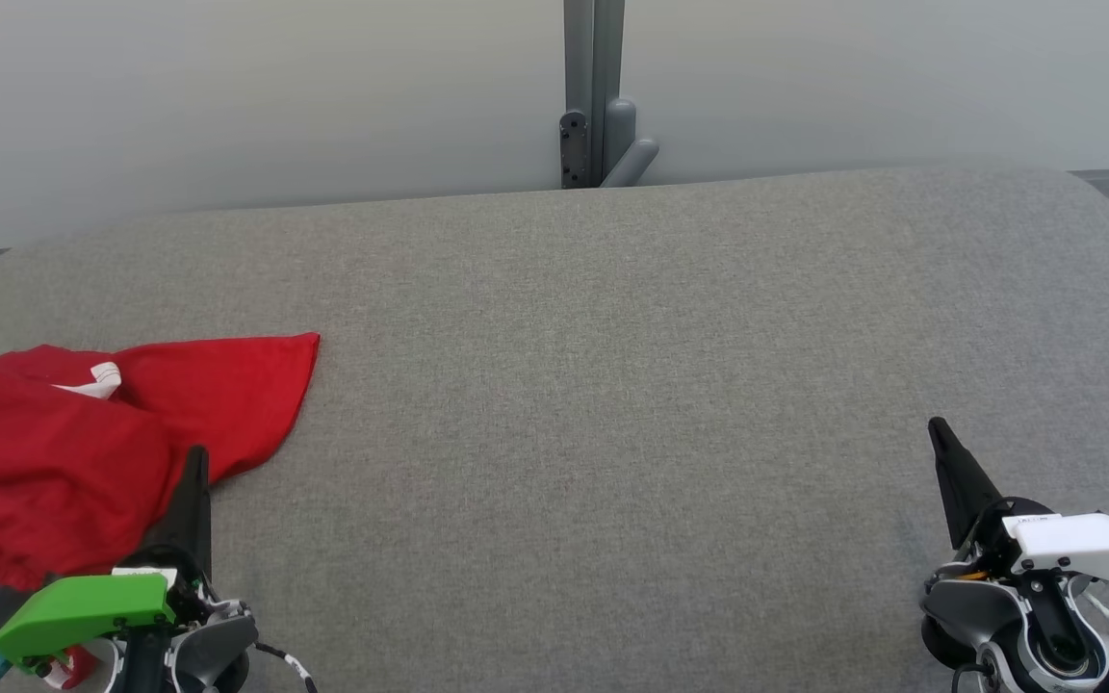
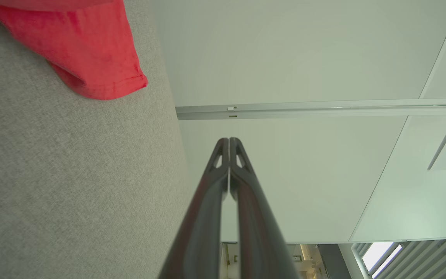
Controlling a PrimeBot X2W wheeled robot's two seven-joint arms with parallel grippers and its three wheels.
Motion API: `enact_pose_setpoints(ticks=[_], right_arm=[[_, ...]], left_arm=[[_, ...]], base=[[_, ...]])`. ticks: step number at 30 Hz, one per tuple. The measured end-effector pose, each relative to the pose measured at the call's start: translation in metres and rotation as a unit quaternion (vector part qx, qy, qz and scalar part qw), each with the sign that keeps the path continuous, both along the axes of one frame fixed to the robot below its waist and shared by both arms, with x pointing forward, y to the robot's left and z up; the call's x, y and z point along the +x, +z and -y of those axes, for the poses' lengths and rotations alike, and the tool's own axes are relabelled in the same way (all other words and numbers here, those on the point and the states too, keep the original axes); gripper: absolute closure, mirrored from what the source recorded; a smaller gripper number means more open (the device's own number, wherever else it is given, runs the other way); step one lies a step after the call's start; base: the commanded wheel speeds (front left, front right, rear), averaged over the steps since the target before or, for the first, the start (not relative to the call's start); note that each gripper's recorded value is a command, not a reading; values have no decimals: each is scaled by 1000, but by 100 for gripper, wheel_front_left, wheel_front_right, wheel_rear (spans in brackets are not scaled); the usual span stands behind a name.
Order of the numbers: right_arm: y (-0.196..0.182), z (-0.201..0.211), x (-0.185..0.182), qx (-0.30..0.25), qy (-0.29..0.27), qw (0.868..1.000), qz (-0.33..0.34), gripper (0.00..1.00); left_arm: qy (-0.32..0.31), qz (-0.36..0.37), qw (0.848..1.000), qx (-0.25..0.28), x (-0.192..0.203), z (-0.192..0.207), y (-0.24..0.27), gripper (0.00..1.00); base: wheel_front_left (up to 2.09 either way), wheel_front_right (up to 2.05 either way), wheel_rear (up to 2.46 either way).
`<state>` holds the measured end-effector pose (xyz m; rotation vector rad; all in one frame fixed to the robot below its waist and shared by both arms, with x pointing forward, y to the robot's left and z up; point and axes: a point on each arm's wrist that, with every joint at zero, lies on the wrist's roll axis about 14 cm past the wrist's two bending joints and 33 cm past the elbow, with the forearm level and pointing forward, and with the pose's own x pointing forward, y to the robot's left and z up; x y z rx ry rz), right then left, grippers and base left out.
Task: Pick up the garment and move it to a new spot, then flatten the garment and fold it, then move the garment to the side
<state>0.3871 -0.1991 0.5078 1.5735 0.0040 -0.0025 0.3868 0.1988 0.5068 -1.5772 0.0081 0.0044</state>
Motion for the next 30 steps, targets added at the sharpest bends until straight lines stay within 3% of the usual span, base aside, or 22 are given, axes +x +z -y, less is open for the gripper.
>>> enact_pose_setpoints(ticks=[2, 3, 17, 24, 30], right_arm=[[-1, 0, 0, 0, 0, 1000, -2, 100], [-5, -1, -2, 2, 0, 1000, -8, 0], [-15, -8, -8, -23, -4, 999, -21, 0], [-7, -6, -8, -115, -7, 993, -11, 0], [4, -12, -6, -213, 2, 977, 5, 0]], left_arm=[[0, -2, 1000, 0, 0, 0, -1, 100], [0, -8, 1000, -2, -2, 1, -5, 0], [10, -25, 1000, 8, -10, 5, -17, 0], [14, -28, 998, 53, -11, 5, -17, 0], [15, -33, 991, 127, -12, 5, -16, 0]], base=[[0, 0, 0], [0, 0, 0], [0, 0, 0], [0, 0, 0], [0, 0, 0]])
